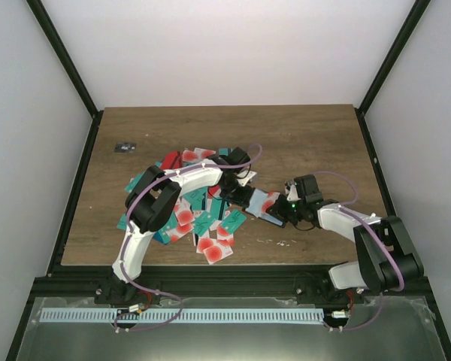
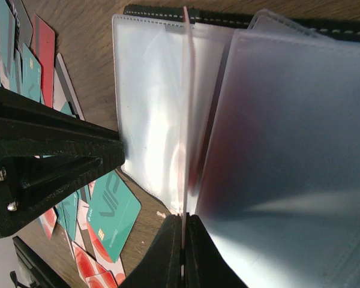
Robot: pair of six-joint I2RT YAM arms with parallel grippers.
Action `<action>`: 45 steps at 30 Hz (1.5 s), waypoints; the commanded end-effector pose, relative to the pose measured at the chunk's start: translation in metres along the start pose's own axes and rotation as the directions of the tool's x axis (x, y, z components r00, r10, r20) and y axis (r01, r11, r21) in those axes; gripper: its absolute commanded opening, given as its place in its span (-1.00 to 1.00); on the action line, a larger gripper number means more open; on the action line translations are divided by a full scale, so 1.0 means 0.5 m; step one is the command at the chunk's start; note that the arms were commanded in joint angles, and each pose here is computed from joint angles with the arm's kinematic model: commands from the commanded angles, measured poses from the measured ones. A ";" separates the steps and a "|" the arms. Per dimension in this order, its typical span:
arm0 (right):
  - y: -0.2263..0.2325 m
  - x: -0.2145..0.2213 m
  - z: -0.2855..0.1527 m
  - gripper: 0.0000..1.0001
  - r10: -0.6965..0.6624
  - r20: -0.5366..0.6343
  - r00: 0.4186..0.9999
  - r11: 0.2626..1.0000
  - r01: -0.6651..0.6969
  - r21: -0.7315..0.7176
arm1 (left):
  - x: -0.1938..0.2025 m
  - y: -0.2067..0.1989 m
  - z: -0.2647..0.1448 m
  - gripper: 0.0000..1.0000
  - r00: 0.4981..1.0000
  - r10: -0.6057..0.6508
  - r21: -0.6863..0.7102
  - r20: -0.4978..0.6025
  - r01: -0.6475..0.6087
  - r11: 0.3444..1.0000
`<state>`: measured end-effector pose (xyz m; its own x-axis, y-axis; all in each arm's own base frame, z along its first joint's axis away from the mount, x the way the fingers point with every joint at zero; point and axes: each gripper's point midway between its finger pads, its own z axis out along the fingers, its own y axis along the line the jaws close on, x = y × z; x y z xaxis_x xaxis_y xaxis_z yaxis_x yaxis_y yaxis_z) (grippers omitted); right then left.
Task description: Put the credit cards into the card holder
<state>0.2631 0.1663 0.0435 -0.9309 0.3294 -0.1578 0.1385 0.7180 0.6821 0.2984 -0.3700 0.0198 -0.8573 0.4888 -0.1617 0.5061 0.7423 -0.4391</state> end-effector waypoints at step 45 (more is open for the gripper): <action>0.003 -0.107 -0.019 -0.99 -0.040 0.141 0.989 0.999 0.044 -0.027 | 0.070 0.059 0.055 -0.79 0.993 -0.061 -0.087 -0.101 0.052 0.995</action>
<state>0.2913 0.1450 0.0466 -0.8957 0.3866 -0.2197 0.1421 0.7170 0.6824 0.2978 -0.3699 0.0194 -0.8633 0.4756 -0.1690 0.4971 0.7435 -0.4474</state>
